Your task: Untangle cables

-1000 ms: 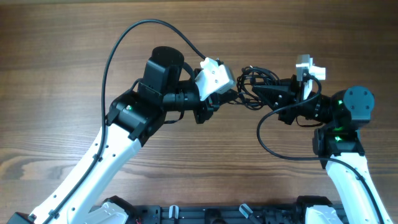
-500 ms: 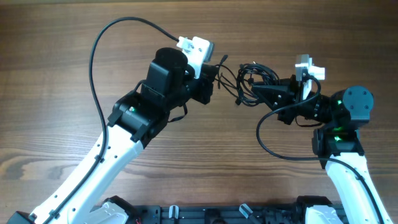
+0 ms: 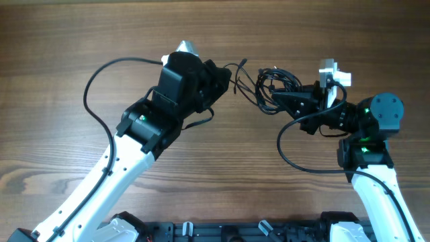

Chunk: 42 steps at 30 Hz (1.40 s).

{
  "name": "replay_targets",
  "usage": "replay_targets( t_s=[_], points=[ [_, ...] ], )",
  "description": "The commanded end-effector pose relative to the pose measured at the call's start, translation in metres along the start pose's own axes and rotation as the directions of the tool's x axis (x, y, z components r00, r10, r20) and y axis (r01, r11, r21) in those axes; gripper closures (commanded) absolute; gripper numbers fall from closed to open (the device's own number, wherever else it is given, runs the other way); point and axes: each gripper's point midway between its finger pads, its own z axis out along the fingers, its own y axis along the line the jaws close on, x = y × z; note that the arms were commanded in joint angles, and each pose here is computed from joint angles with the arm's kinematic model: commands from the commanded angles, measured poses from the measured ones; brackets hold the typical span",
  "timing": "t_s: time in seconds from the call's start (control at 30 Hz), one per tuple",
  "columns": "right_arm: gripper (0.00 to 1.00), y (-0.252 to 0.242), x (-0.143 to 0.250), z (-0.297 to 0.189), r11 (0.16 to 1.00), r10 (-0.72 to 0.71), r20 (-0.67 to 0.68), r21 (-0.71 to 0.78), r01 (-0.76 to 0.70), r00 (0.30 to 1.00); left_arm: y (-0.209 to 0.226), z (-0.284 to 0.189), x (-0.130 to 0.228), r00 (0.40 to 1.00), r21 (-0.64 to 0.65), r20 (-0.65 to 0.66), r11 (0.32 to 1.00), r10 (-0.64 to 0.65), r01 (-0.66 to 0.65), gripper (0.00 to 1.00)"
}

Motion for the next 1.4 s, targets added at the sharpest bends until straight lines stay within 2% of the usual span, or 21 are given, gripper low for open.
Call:
replay_targets(
  t_s=[0.0,0.13,0.23,0.27,0.3,0.37,0.43,0.53,0.57,0.67,0.77,0.87,0.93,1.0,1.1,1.13,1.17,1.2,1.3,1.37],
  points=[
    [0.96,0.007,-0.004,-0.001,0.999,-0.024,-0.002,-0.021,0.024,1.0,0.006,0.0,-0.025,0.938,0.015,0.105,0.943,-0.331,0.331,0.96],
    [0.96,0.007,-0.004,-0.001,0.999,-0.024,-0.002,-0.021,0.024,1.0,-0.008,0.0,-0.026,0.888,0.079,0.079,0.891,-0.453,0.448,0.96],
    [0.96,0.007,-0.004,-0.001,0.999,-0.024,-0.002,-0.021,0.024,1.0,-0.012,0.0,-0.028,0.882,0.098,0.075,0.884,-0.465,0.457,0.96],
    [0.96,0.007,-0.004,-0.001,0.999,-0.024,-0.002,-0.021,0.024,1.0,-0.012,0.0,-0.028,0.888,0.097,0.077,0.89,-0.454,0.446,0.91],
    [0.96,0.007,-0.004,-0.001,0.999,-0.024,-0.002,-0.021,0.024,1.0,-0.011,0.0,-0.027,0.91,0.089,0.082,0.913,-0.405,0.398,0.7],
    [0.96,0.007,-0.004,-0.001,0.999,-0.024,-0.002,-0.021,0.024,1.0,-0.009,0.0,-0.027,0.954,0.068,0.093,0.958,-0.285,0.28,0.57],
    [0.96,0.007,-0.004,-0.001,1.0,-0.024,-0.003,-0.021,0.023,1.0,-0.003,0.0,-0.026,0.97,0.039,0.1,0.975,-0.222,0.219,0.46],
    [0.96,0.007,-0.004,-0.001,1.0,-0.024,-0.003,-0.021,0.023,1.0,0.009,-0.001,-0.032,0.983,-0.023,0.151,0.994,-0.106,0.11,0.32],
    [0.96,0.007,-0.004,-0.001,1.0,-0.024,-0.003,-0.021,0.023,1.0,0.009,-0.001,-0.034,0.986,-0.033,0.16,0.999,-0.037,0.043,0.23],
    [0.96,0.007,-0.004,-0.001,0.999,-0.024,-0.003,-0.021,0.023,1.0,0.001,-0.003,-0.042,0.966,-0.044,0.196,0.986,0.169,-0.163,0.09],
    [0.95,0.007,-0.004,-0.001,1.0,-0.024,-0.003,-0.021,0.023,1.0,-0.02,-0.012,-0.051,0.897,-0.025,0.256,0.931,0.359,-0.365,0.0],
    [0.95,0.007,-0.004,-0.001,0.999,-0.025,-0.003,-0.021,0.025,1.0,-0.035,-0.025,-0.053,0.84,-0.011,0.288,0.878,0.461,-0.478,0.0],
    [0.95,0.007,-0.004,-0.001,0.999,-0.025,-0.003,-0.021,0.025,1.0,-0.041,-0.024,-0.033,0.707,0.02,0.215,0.721,0.673,-0.693,0.0],
    [0.95,0.007,-0.004,-0.001,0.999,-0.027,-0.003,-0.021,0.027,1.0,-0.042,-0.022,0.003,0.571,0.155,0.117,0.553,0.813,-0.819,0.0],
    [0.95,0.007,-0.004,-0.001,0.999,-0.027,-0.003,-0.021,0.027,1.0,-0.034,-0.033,0.057,0.343,0.403,0.045,0.297,0.938,-0.866,0.0],
    [0.95,0.007,-0.004,-0.001,0.999,-0.027,-0.003,-0.021,0.027,1.0,-0.027,-0.036,0.068,0.267,0.446,0.041,0.221,0.963,-0.867,0.0],
    [0.95,0.007,-0.004,-0.001,0.999,-0.027,-0.003,-0.021,0.027,1.0,-0.024,-0.036,0.067,0.227,0.437,0.047,0.184,0.973,-0.88,0.0],
    [0.95,0.007,-0.004,-0.001,0.999,-0.024,-0.004,-0.021,0.024,1.0,-0.021,-0.03,0.057,0.182,0.371,0.061,0.147,0.981,-0.917,0.0],
    [0.95,0.007,-0.004,-0.001,0.999,-0.028,-0.003,-0.021,0.028,1.0,-0.017,-0.022,0.03,0.166,0.213,0.06,0.15,0.984,-0.966,0.0],
    [0.95,0.007,-0.004,-0.001,0.999,-0.028,-0.003,-0.021,0.028,1.0,-0.017,-0.022,0.028,0.148,0.202,0.065,0.132,0.987,-0.97,0.0]
  ],
)
